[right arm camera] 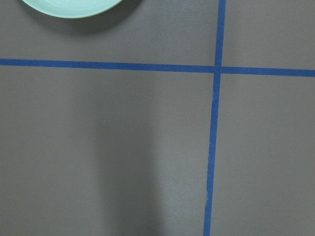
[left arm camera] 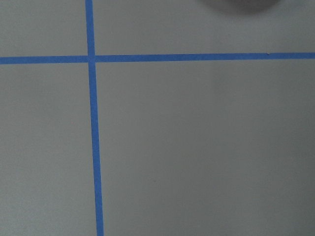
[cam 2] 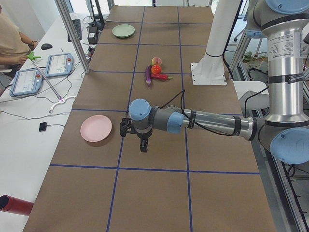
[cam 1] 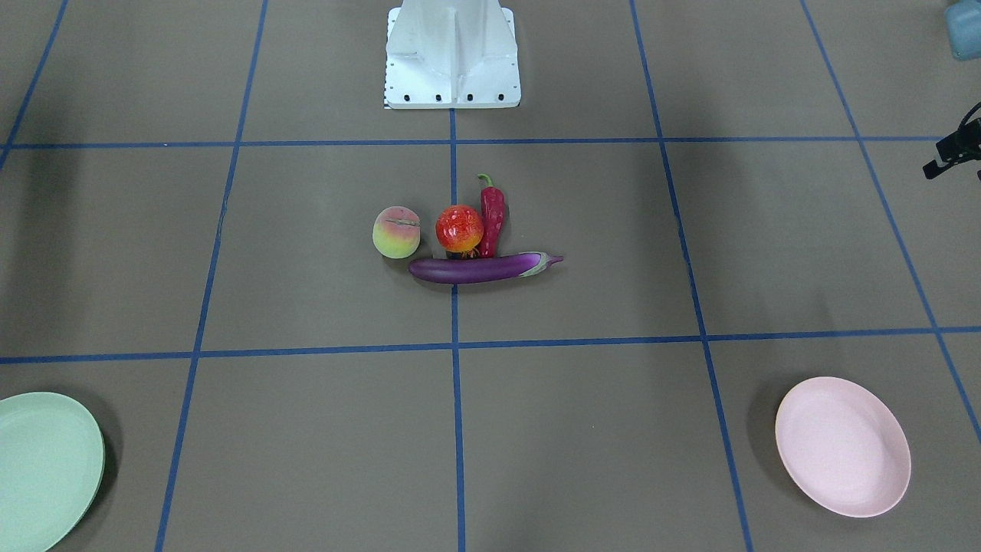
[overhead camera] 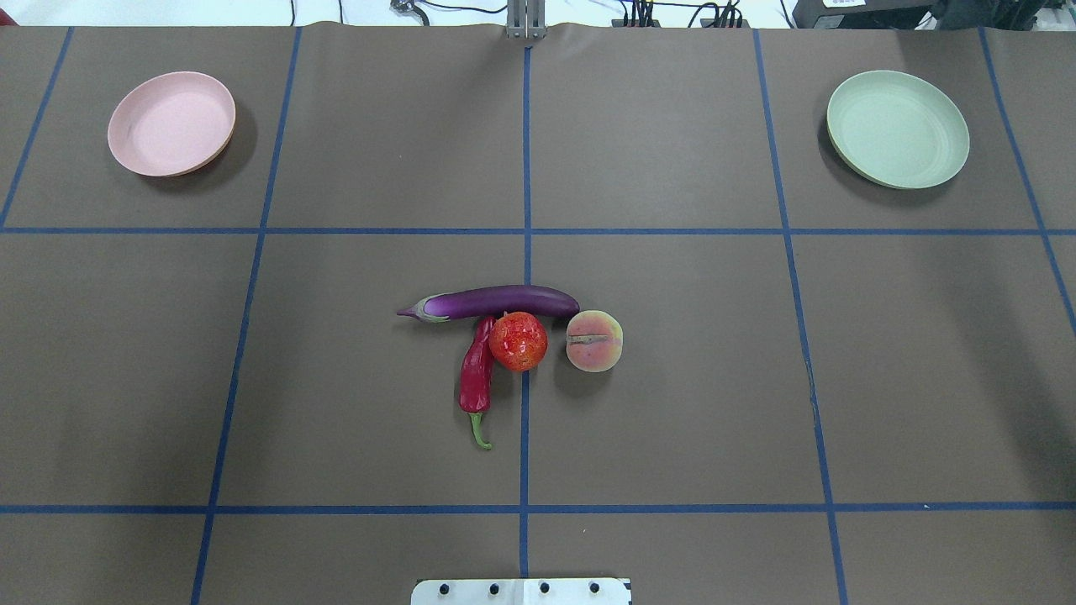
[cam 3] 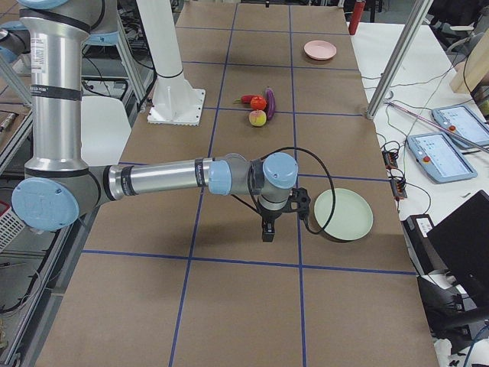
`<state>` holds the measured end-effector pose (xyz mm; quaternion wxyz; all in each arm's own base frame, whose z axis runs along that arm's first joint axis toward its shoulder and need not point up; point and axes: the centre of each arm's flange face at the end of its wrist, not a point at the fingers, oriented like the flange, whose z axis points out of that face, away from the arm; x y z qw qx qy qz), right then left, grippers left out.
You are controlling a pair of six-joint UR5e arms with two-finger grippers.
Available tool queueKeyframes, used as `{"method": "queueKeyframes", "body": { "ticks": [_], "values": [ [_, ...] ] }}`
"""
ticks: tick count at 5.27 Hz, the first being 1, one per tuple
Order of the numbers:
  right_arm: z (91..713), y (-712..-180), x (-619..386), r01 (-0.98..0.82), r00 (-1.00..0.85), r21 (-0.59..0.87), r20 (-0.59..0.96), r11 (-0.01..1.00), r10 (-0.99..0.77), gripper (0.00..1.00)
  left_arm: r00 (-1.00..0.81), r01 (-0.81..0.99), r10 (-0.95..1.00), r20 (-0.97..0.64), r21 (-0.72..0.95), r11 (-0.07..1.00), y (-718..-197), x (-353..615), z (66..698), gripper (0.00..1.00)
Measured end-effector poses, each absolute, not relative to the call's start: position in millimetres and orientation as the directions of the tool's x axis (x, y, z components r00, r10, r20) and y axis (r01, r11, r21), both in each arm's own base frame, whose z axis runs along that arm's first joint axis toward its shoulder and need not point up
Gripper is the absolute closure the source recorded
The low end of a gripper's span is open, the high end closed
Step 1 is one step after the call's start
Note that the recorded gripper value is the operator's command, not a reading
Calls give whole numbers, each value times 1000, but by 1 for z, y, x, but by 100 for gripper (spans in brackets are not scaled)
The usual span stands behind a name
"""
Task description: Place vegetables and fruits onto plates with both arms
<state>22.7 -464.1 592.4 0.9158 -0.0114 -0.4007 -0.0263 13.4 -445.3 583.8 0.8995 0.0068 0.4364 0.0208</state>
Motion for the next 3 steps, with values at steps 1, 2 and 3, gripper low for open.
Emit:
{"method": "queueKeyframes", "body": {
  "ticks": [1,2,3],
  "values": [
    [593,-464,22,58,677,-2,735,998,-38,0,618,-31,48,-785,36,999,-445,14,580,0],
    [594,-464,22,58,677,-4,735,998,-36,0,617,-31,54,-785,45,999,-445,14,576,0],
    [595,-464,22,58,678,-4,734,998,-36,0,616,-31,58,-786,49,998,-444,13,574,0]
  ]
}}
